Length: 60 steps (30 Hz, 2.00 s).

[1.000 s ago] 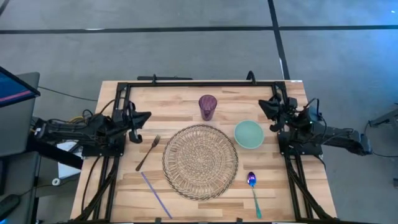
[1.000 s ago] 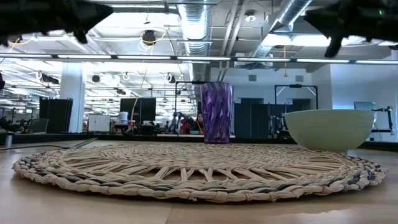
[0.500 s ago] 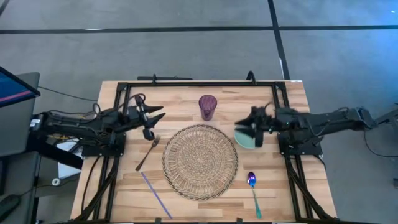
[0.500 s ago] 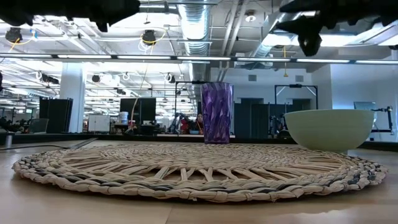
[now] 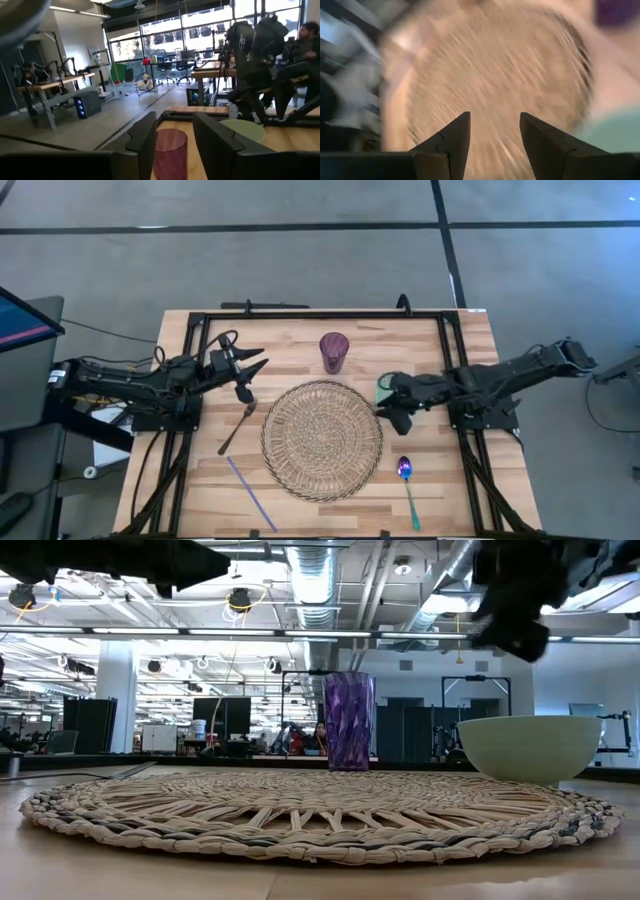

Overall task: Pick & Place Utensil
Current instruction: Put the green bowl on the brown mat

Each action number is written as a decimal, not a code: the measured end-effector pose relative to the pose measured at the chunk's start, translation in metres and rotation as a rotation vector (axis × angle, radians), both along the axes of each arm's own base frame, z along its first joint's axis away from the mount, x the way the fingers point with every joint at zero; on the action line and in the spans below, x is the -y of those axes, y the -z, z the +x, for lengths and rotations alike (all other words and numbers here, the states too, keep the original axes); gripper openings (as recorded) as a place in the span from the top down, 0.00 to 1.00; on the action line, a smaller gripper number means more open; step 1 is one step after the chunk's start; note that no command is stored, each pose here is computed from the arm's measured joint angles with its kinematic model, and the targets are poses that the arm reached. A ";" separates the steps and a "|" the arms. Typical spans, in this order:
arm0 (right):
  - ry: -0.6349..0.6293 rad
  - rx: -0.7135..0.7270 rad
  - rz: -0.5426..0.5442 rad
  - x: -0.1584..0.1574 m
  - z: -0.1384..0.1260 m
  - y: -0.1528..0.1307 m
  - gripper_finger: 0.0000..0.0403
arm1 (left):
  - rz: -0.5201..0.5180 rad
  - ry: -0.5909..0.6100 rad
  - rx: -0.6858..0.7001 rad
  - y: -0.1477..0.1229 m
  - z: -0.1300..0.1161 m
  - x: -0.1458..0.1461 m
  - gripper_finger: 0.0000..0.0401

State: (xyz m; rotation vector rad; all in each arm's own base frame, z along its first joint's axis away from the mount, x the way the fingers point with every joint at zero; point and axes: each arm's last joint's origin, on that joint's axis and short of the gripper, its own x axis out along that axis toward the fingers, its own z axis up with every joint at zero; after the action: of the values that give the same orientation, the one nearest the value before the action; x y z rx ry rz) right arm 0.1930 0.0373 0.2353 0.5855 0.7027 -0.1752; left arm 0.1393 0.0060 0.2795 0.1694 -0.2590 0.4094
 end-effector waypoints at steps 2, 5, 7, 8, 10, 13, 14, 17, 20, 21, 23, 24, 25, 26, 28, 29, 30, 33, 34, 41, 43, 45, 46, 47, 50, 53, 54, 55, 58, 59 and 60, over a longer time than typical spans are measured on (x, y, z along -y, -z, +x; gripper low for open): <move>0.016 -0.141 -0.001 0.000 -0.002 0.007 0.59 | 0.037 -0.012 -0.019 0.000 0.001 0.000 0.68; 0.064 -0.285 0.008 0.001 0.000 0.018 0.58 | 0.056 -0.018 -0.032 0.001 0.002 0.000 0.69; 0.093 -0.345 0.011 0.001 0.004 0.027 0.58 | 0.058 -0.018 -0.041 0.002 0.003 0.000 0.70; 0.097 -0.367 0.008 0.002 0.006 0.031 0.58 | 0.058 -0.018 -0.041 0.002 0.003 0.000 0.70; 0.092 -0.402 0.001 0.001 0.010 0.038 0.59 | 0.058 -0.018 -0.046 0.003 0.004 0.000 0.70; 0.095 -0.445 -0.008 0.000 0.014 0.046 0.59 | 0.058 -0.017 -0.046 0.003 0.004 0.000 0.71; 0.097 -0.456 -0.010 0.001 0.015 0.048 0.59 | 0.058 -0.018 -0.048 0.003 0.004 0.000 0.71; 0.103 -0.484 -0.030 0.001 0.017 0.054 0.59 | 0.058 -0.018 -0.050 0.003 0.005 0.000 0.71; 0.097 -0.505 -0.040 0.000 0.019 0.058 0.60 | 0.058 -0.017 -0.053 0.004 0.005 0.000 0.71; 0.097 -0.511 -0.041 0.000 0.019 0.059 0.60 | 0.058 -0.018 -0.052 0.003 0.005 0.000 0.71; 0.098 -0.514 -0.042 0.000 0.019 0.060 0.62 | 0.058 -0.017 -0.053 0.004 0.005 0.000 0.71; 0.098 -0.512 -0.042 0.000 0.020 0.059 0.64 | 0.058 -0.017 -0.053 0.004 0.005 0.000 0.71; 0.100 -0.511 -0.042 0.000 0.020 0.059 0.66 | 0.058 -0.017 -0.052 0.004 0.005 0.000 0.71; 0.100 -0.511 -0.043 0.000 0.019 0.059 0.69 | 0.058 -0.017 -0.053 0.004 0.005 0.000 0.71; 0.099 -0.507 -0.042 0.000 0.019 0.059 0.75 | 0.058 -0.017 -0.053 0.004 0.005 0.000 0.71; 0.099 -0.507 -0.042 0.000 0.019 0.059 0.78 | 0.058 -0.018 -0.053 0.004 0.005 0.000 0.71; 0.099 -0.508 -0.043 0.000 0.019 0.059 0.81 | 0.058 -0.017 -0.053 0.004 0.005 0.000 0.71; 0.099 -0.506 -0.047 0.001 0.019 0.059 0.90 | 0.058 -0.017 -0.053 0.004 0.005 0.000 0.71; 0.102 -0.502 -0.054 0.001 0.020 0.058 0.93 | 0.058 -0.018 -0.053 0.004 0.005 0.000 0.71; 0.061 -0.481 -0.070 0.000 0.024 0.051 0.94 | 0.058 -0.018 -0.053 0.004 0.005 0.000 0.71; 0.051 -0.457 -0.055 -0.002 0.029 0.044 0.94 | 0.058 -0.018 -0.053 0.004 0.005 0.000 0.71; 0.031 -0.434 -0.060 -0.003 0.033 0.036 0.96 | 0.058 -0.017 -0.053 0.004 0.005 0.000 0.71; 0.013 -0.419 -0.069 -0.004 0.035 0.032 0.97 | 0.058 -0.017 -0.053 0.004 0.005 0.000 0.71; -0.003 -0.401 -0.076 -0.005 0.037 0.028 0.98 | 0.058 -0.017 -0.053 0.004 0.005 0.000 0.71; -0.041 -0.359 -0.101 -0.007 0.043 0.015 0.98 | 0.058 -0.017 -0.053 0.004 0.005 0.000 0.71; -0.070 -0.314 -0.119 -0.008 0.049 0.002 0.97 | 0.058 -0.018 -0.053 0.004 0.005 0.000 0.71; -0.081 -0.302 -0.128 -0.008 0.051 -0.001 0.97 | 0.058 -0.018 -0.053 0.004 0.005 0.000 0.71; -0.094 -0.289 -0.138 -0.009 0.052 -0.005 0.98 | 0.058 -0.017 -0.053 0.004 0.005 0.000 0.71; -0.141 -0.219 -0.175 -0.011 0.058 -0.014 0.99 | 0.058 -0.018 -0.053 0.004 0.005 0.000 0.71; -0.158 -0.187 -0.188 -0.012 0.060 -0.017 0.98 | 0.058 -0.017 -0.053 0.004 0.005 0.000 0.71; -0.177 -0.154 -0.199 -0.014 0.063 -0.019 0.98 | 0.058 -0.017 -0.053 0.004 0.005 0.000 0.71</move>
State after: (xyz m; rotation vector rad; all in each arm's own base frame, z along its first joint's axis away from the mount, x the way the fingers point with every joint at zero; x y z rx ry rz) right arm 0.2556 0.0514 0.2542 0.3194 0.8714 -0.1249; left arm 0.1443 0.0058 0.2758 0.2395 -0.2174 0.4142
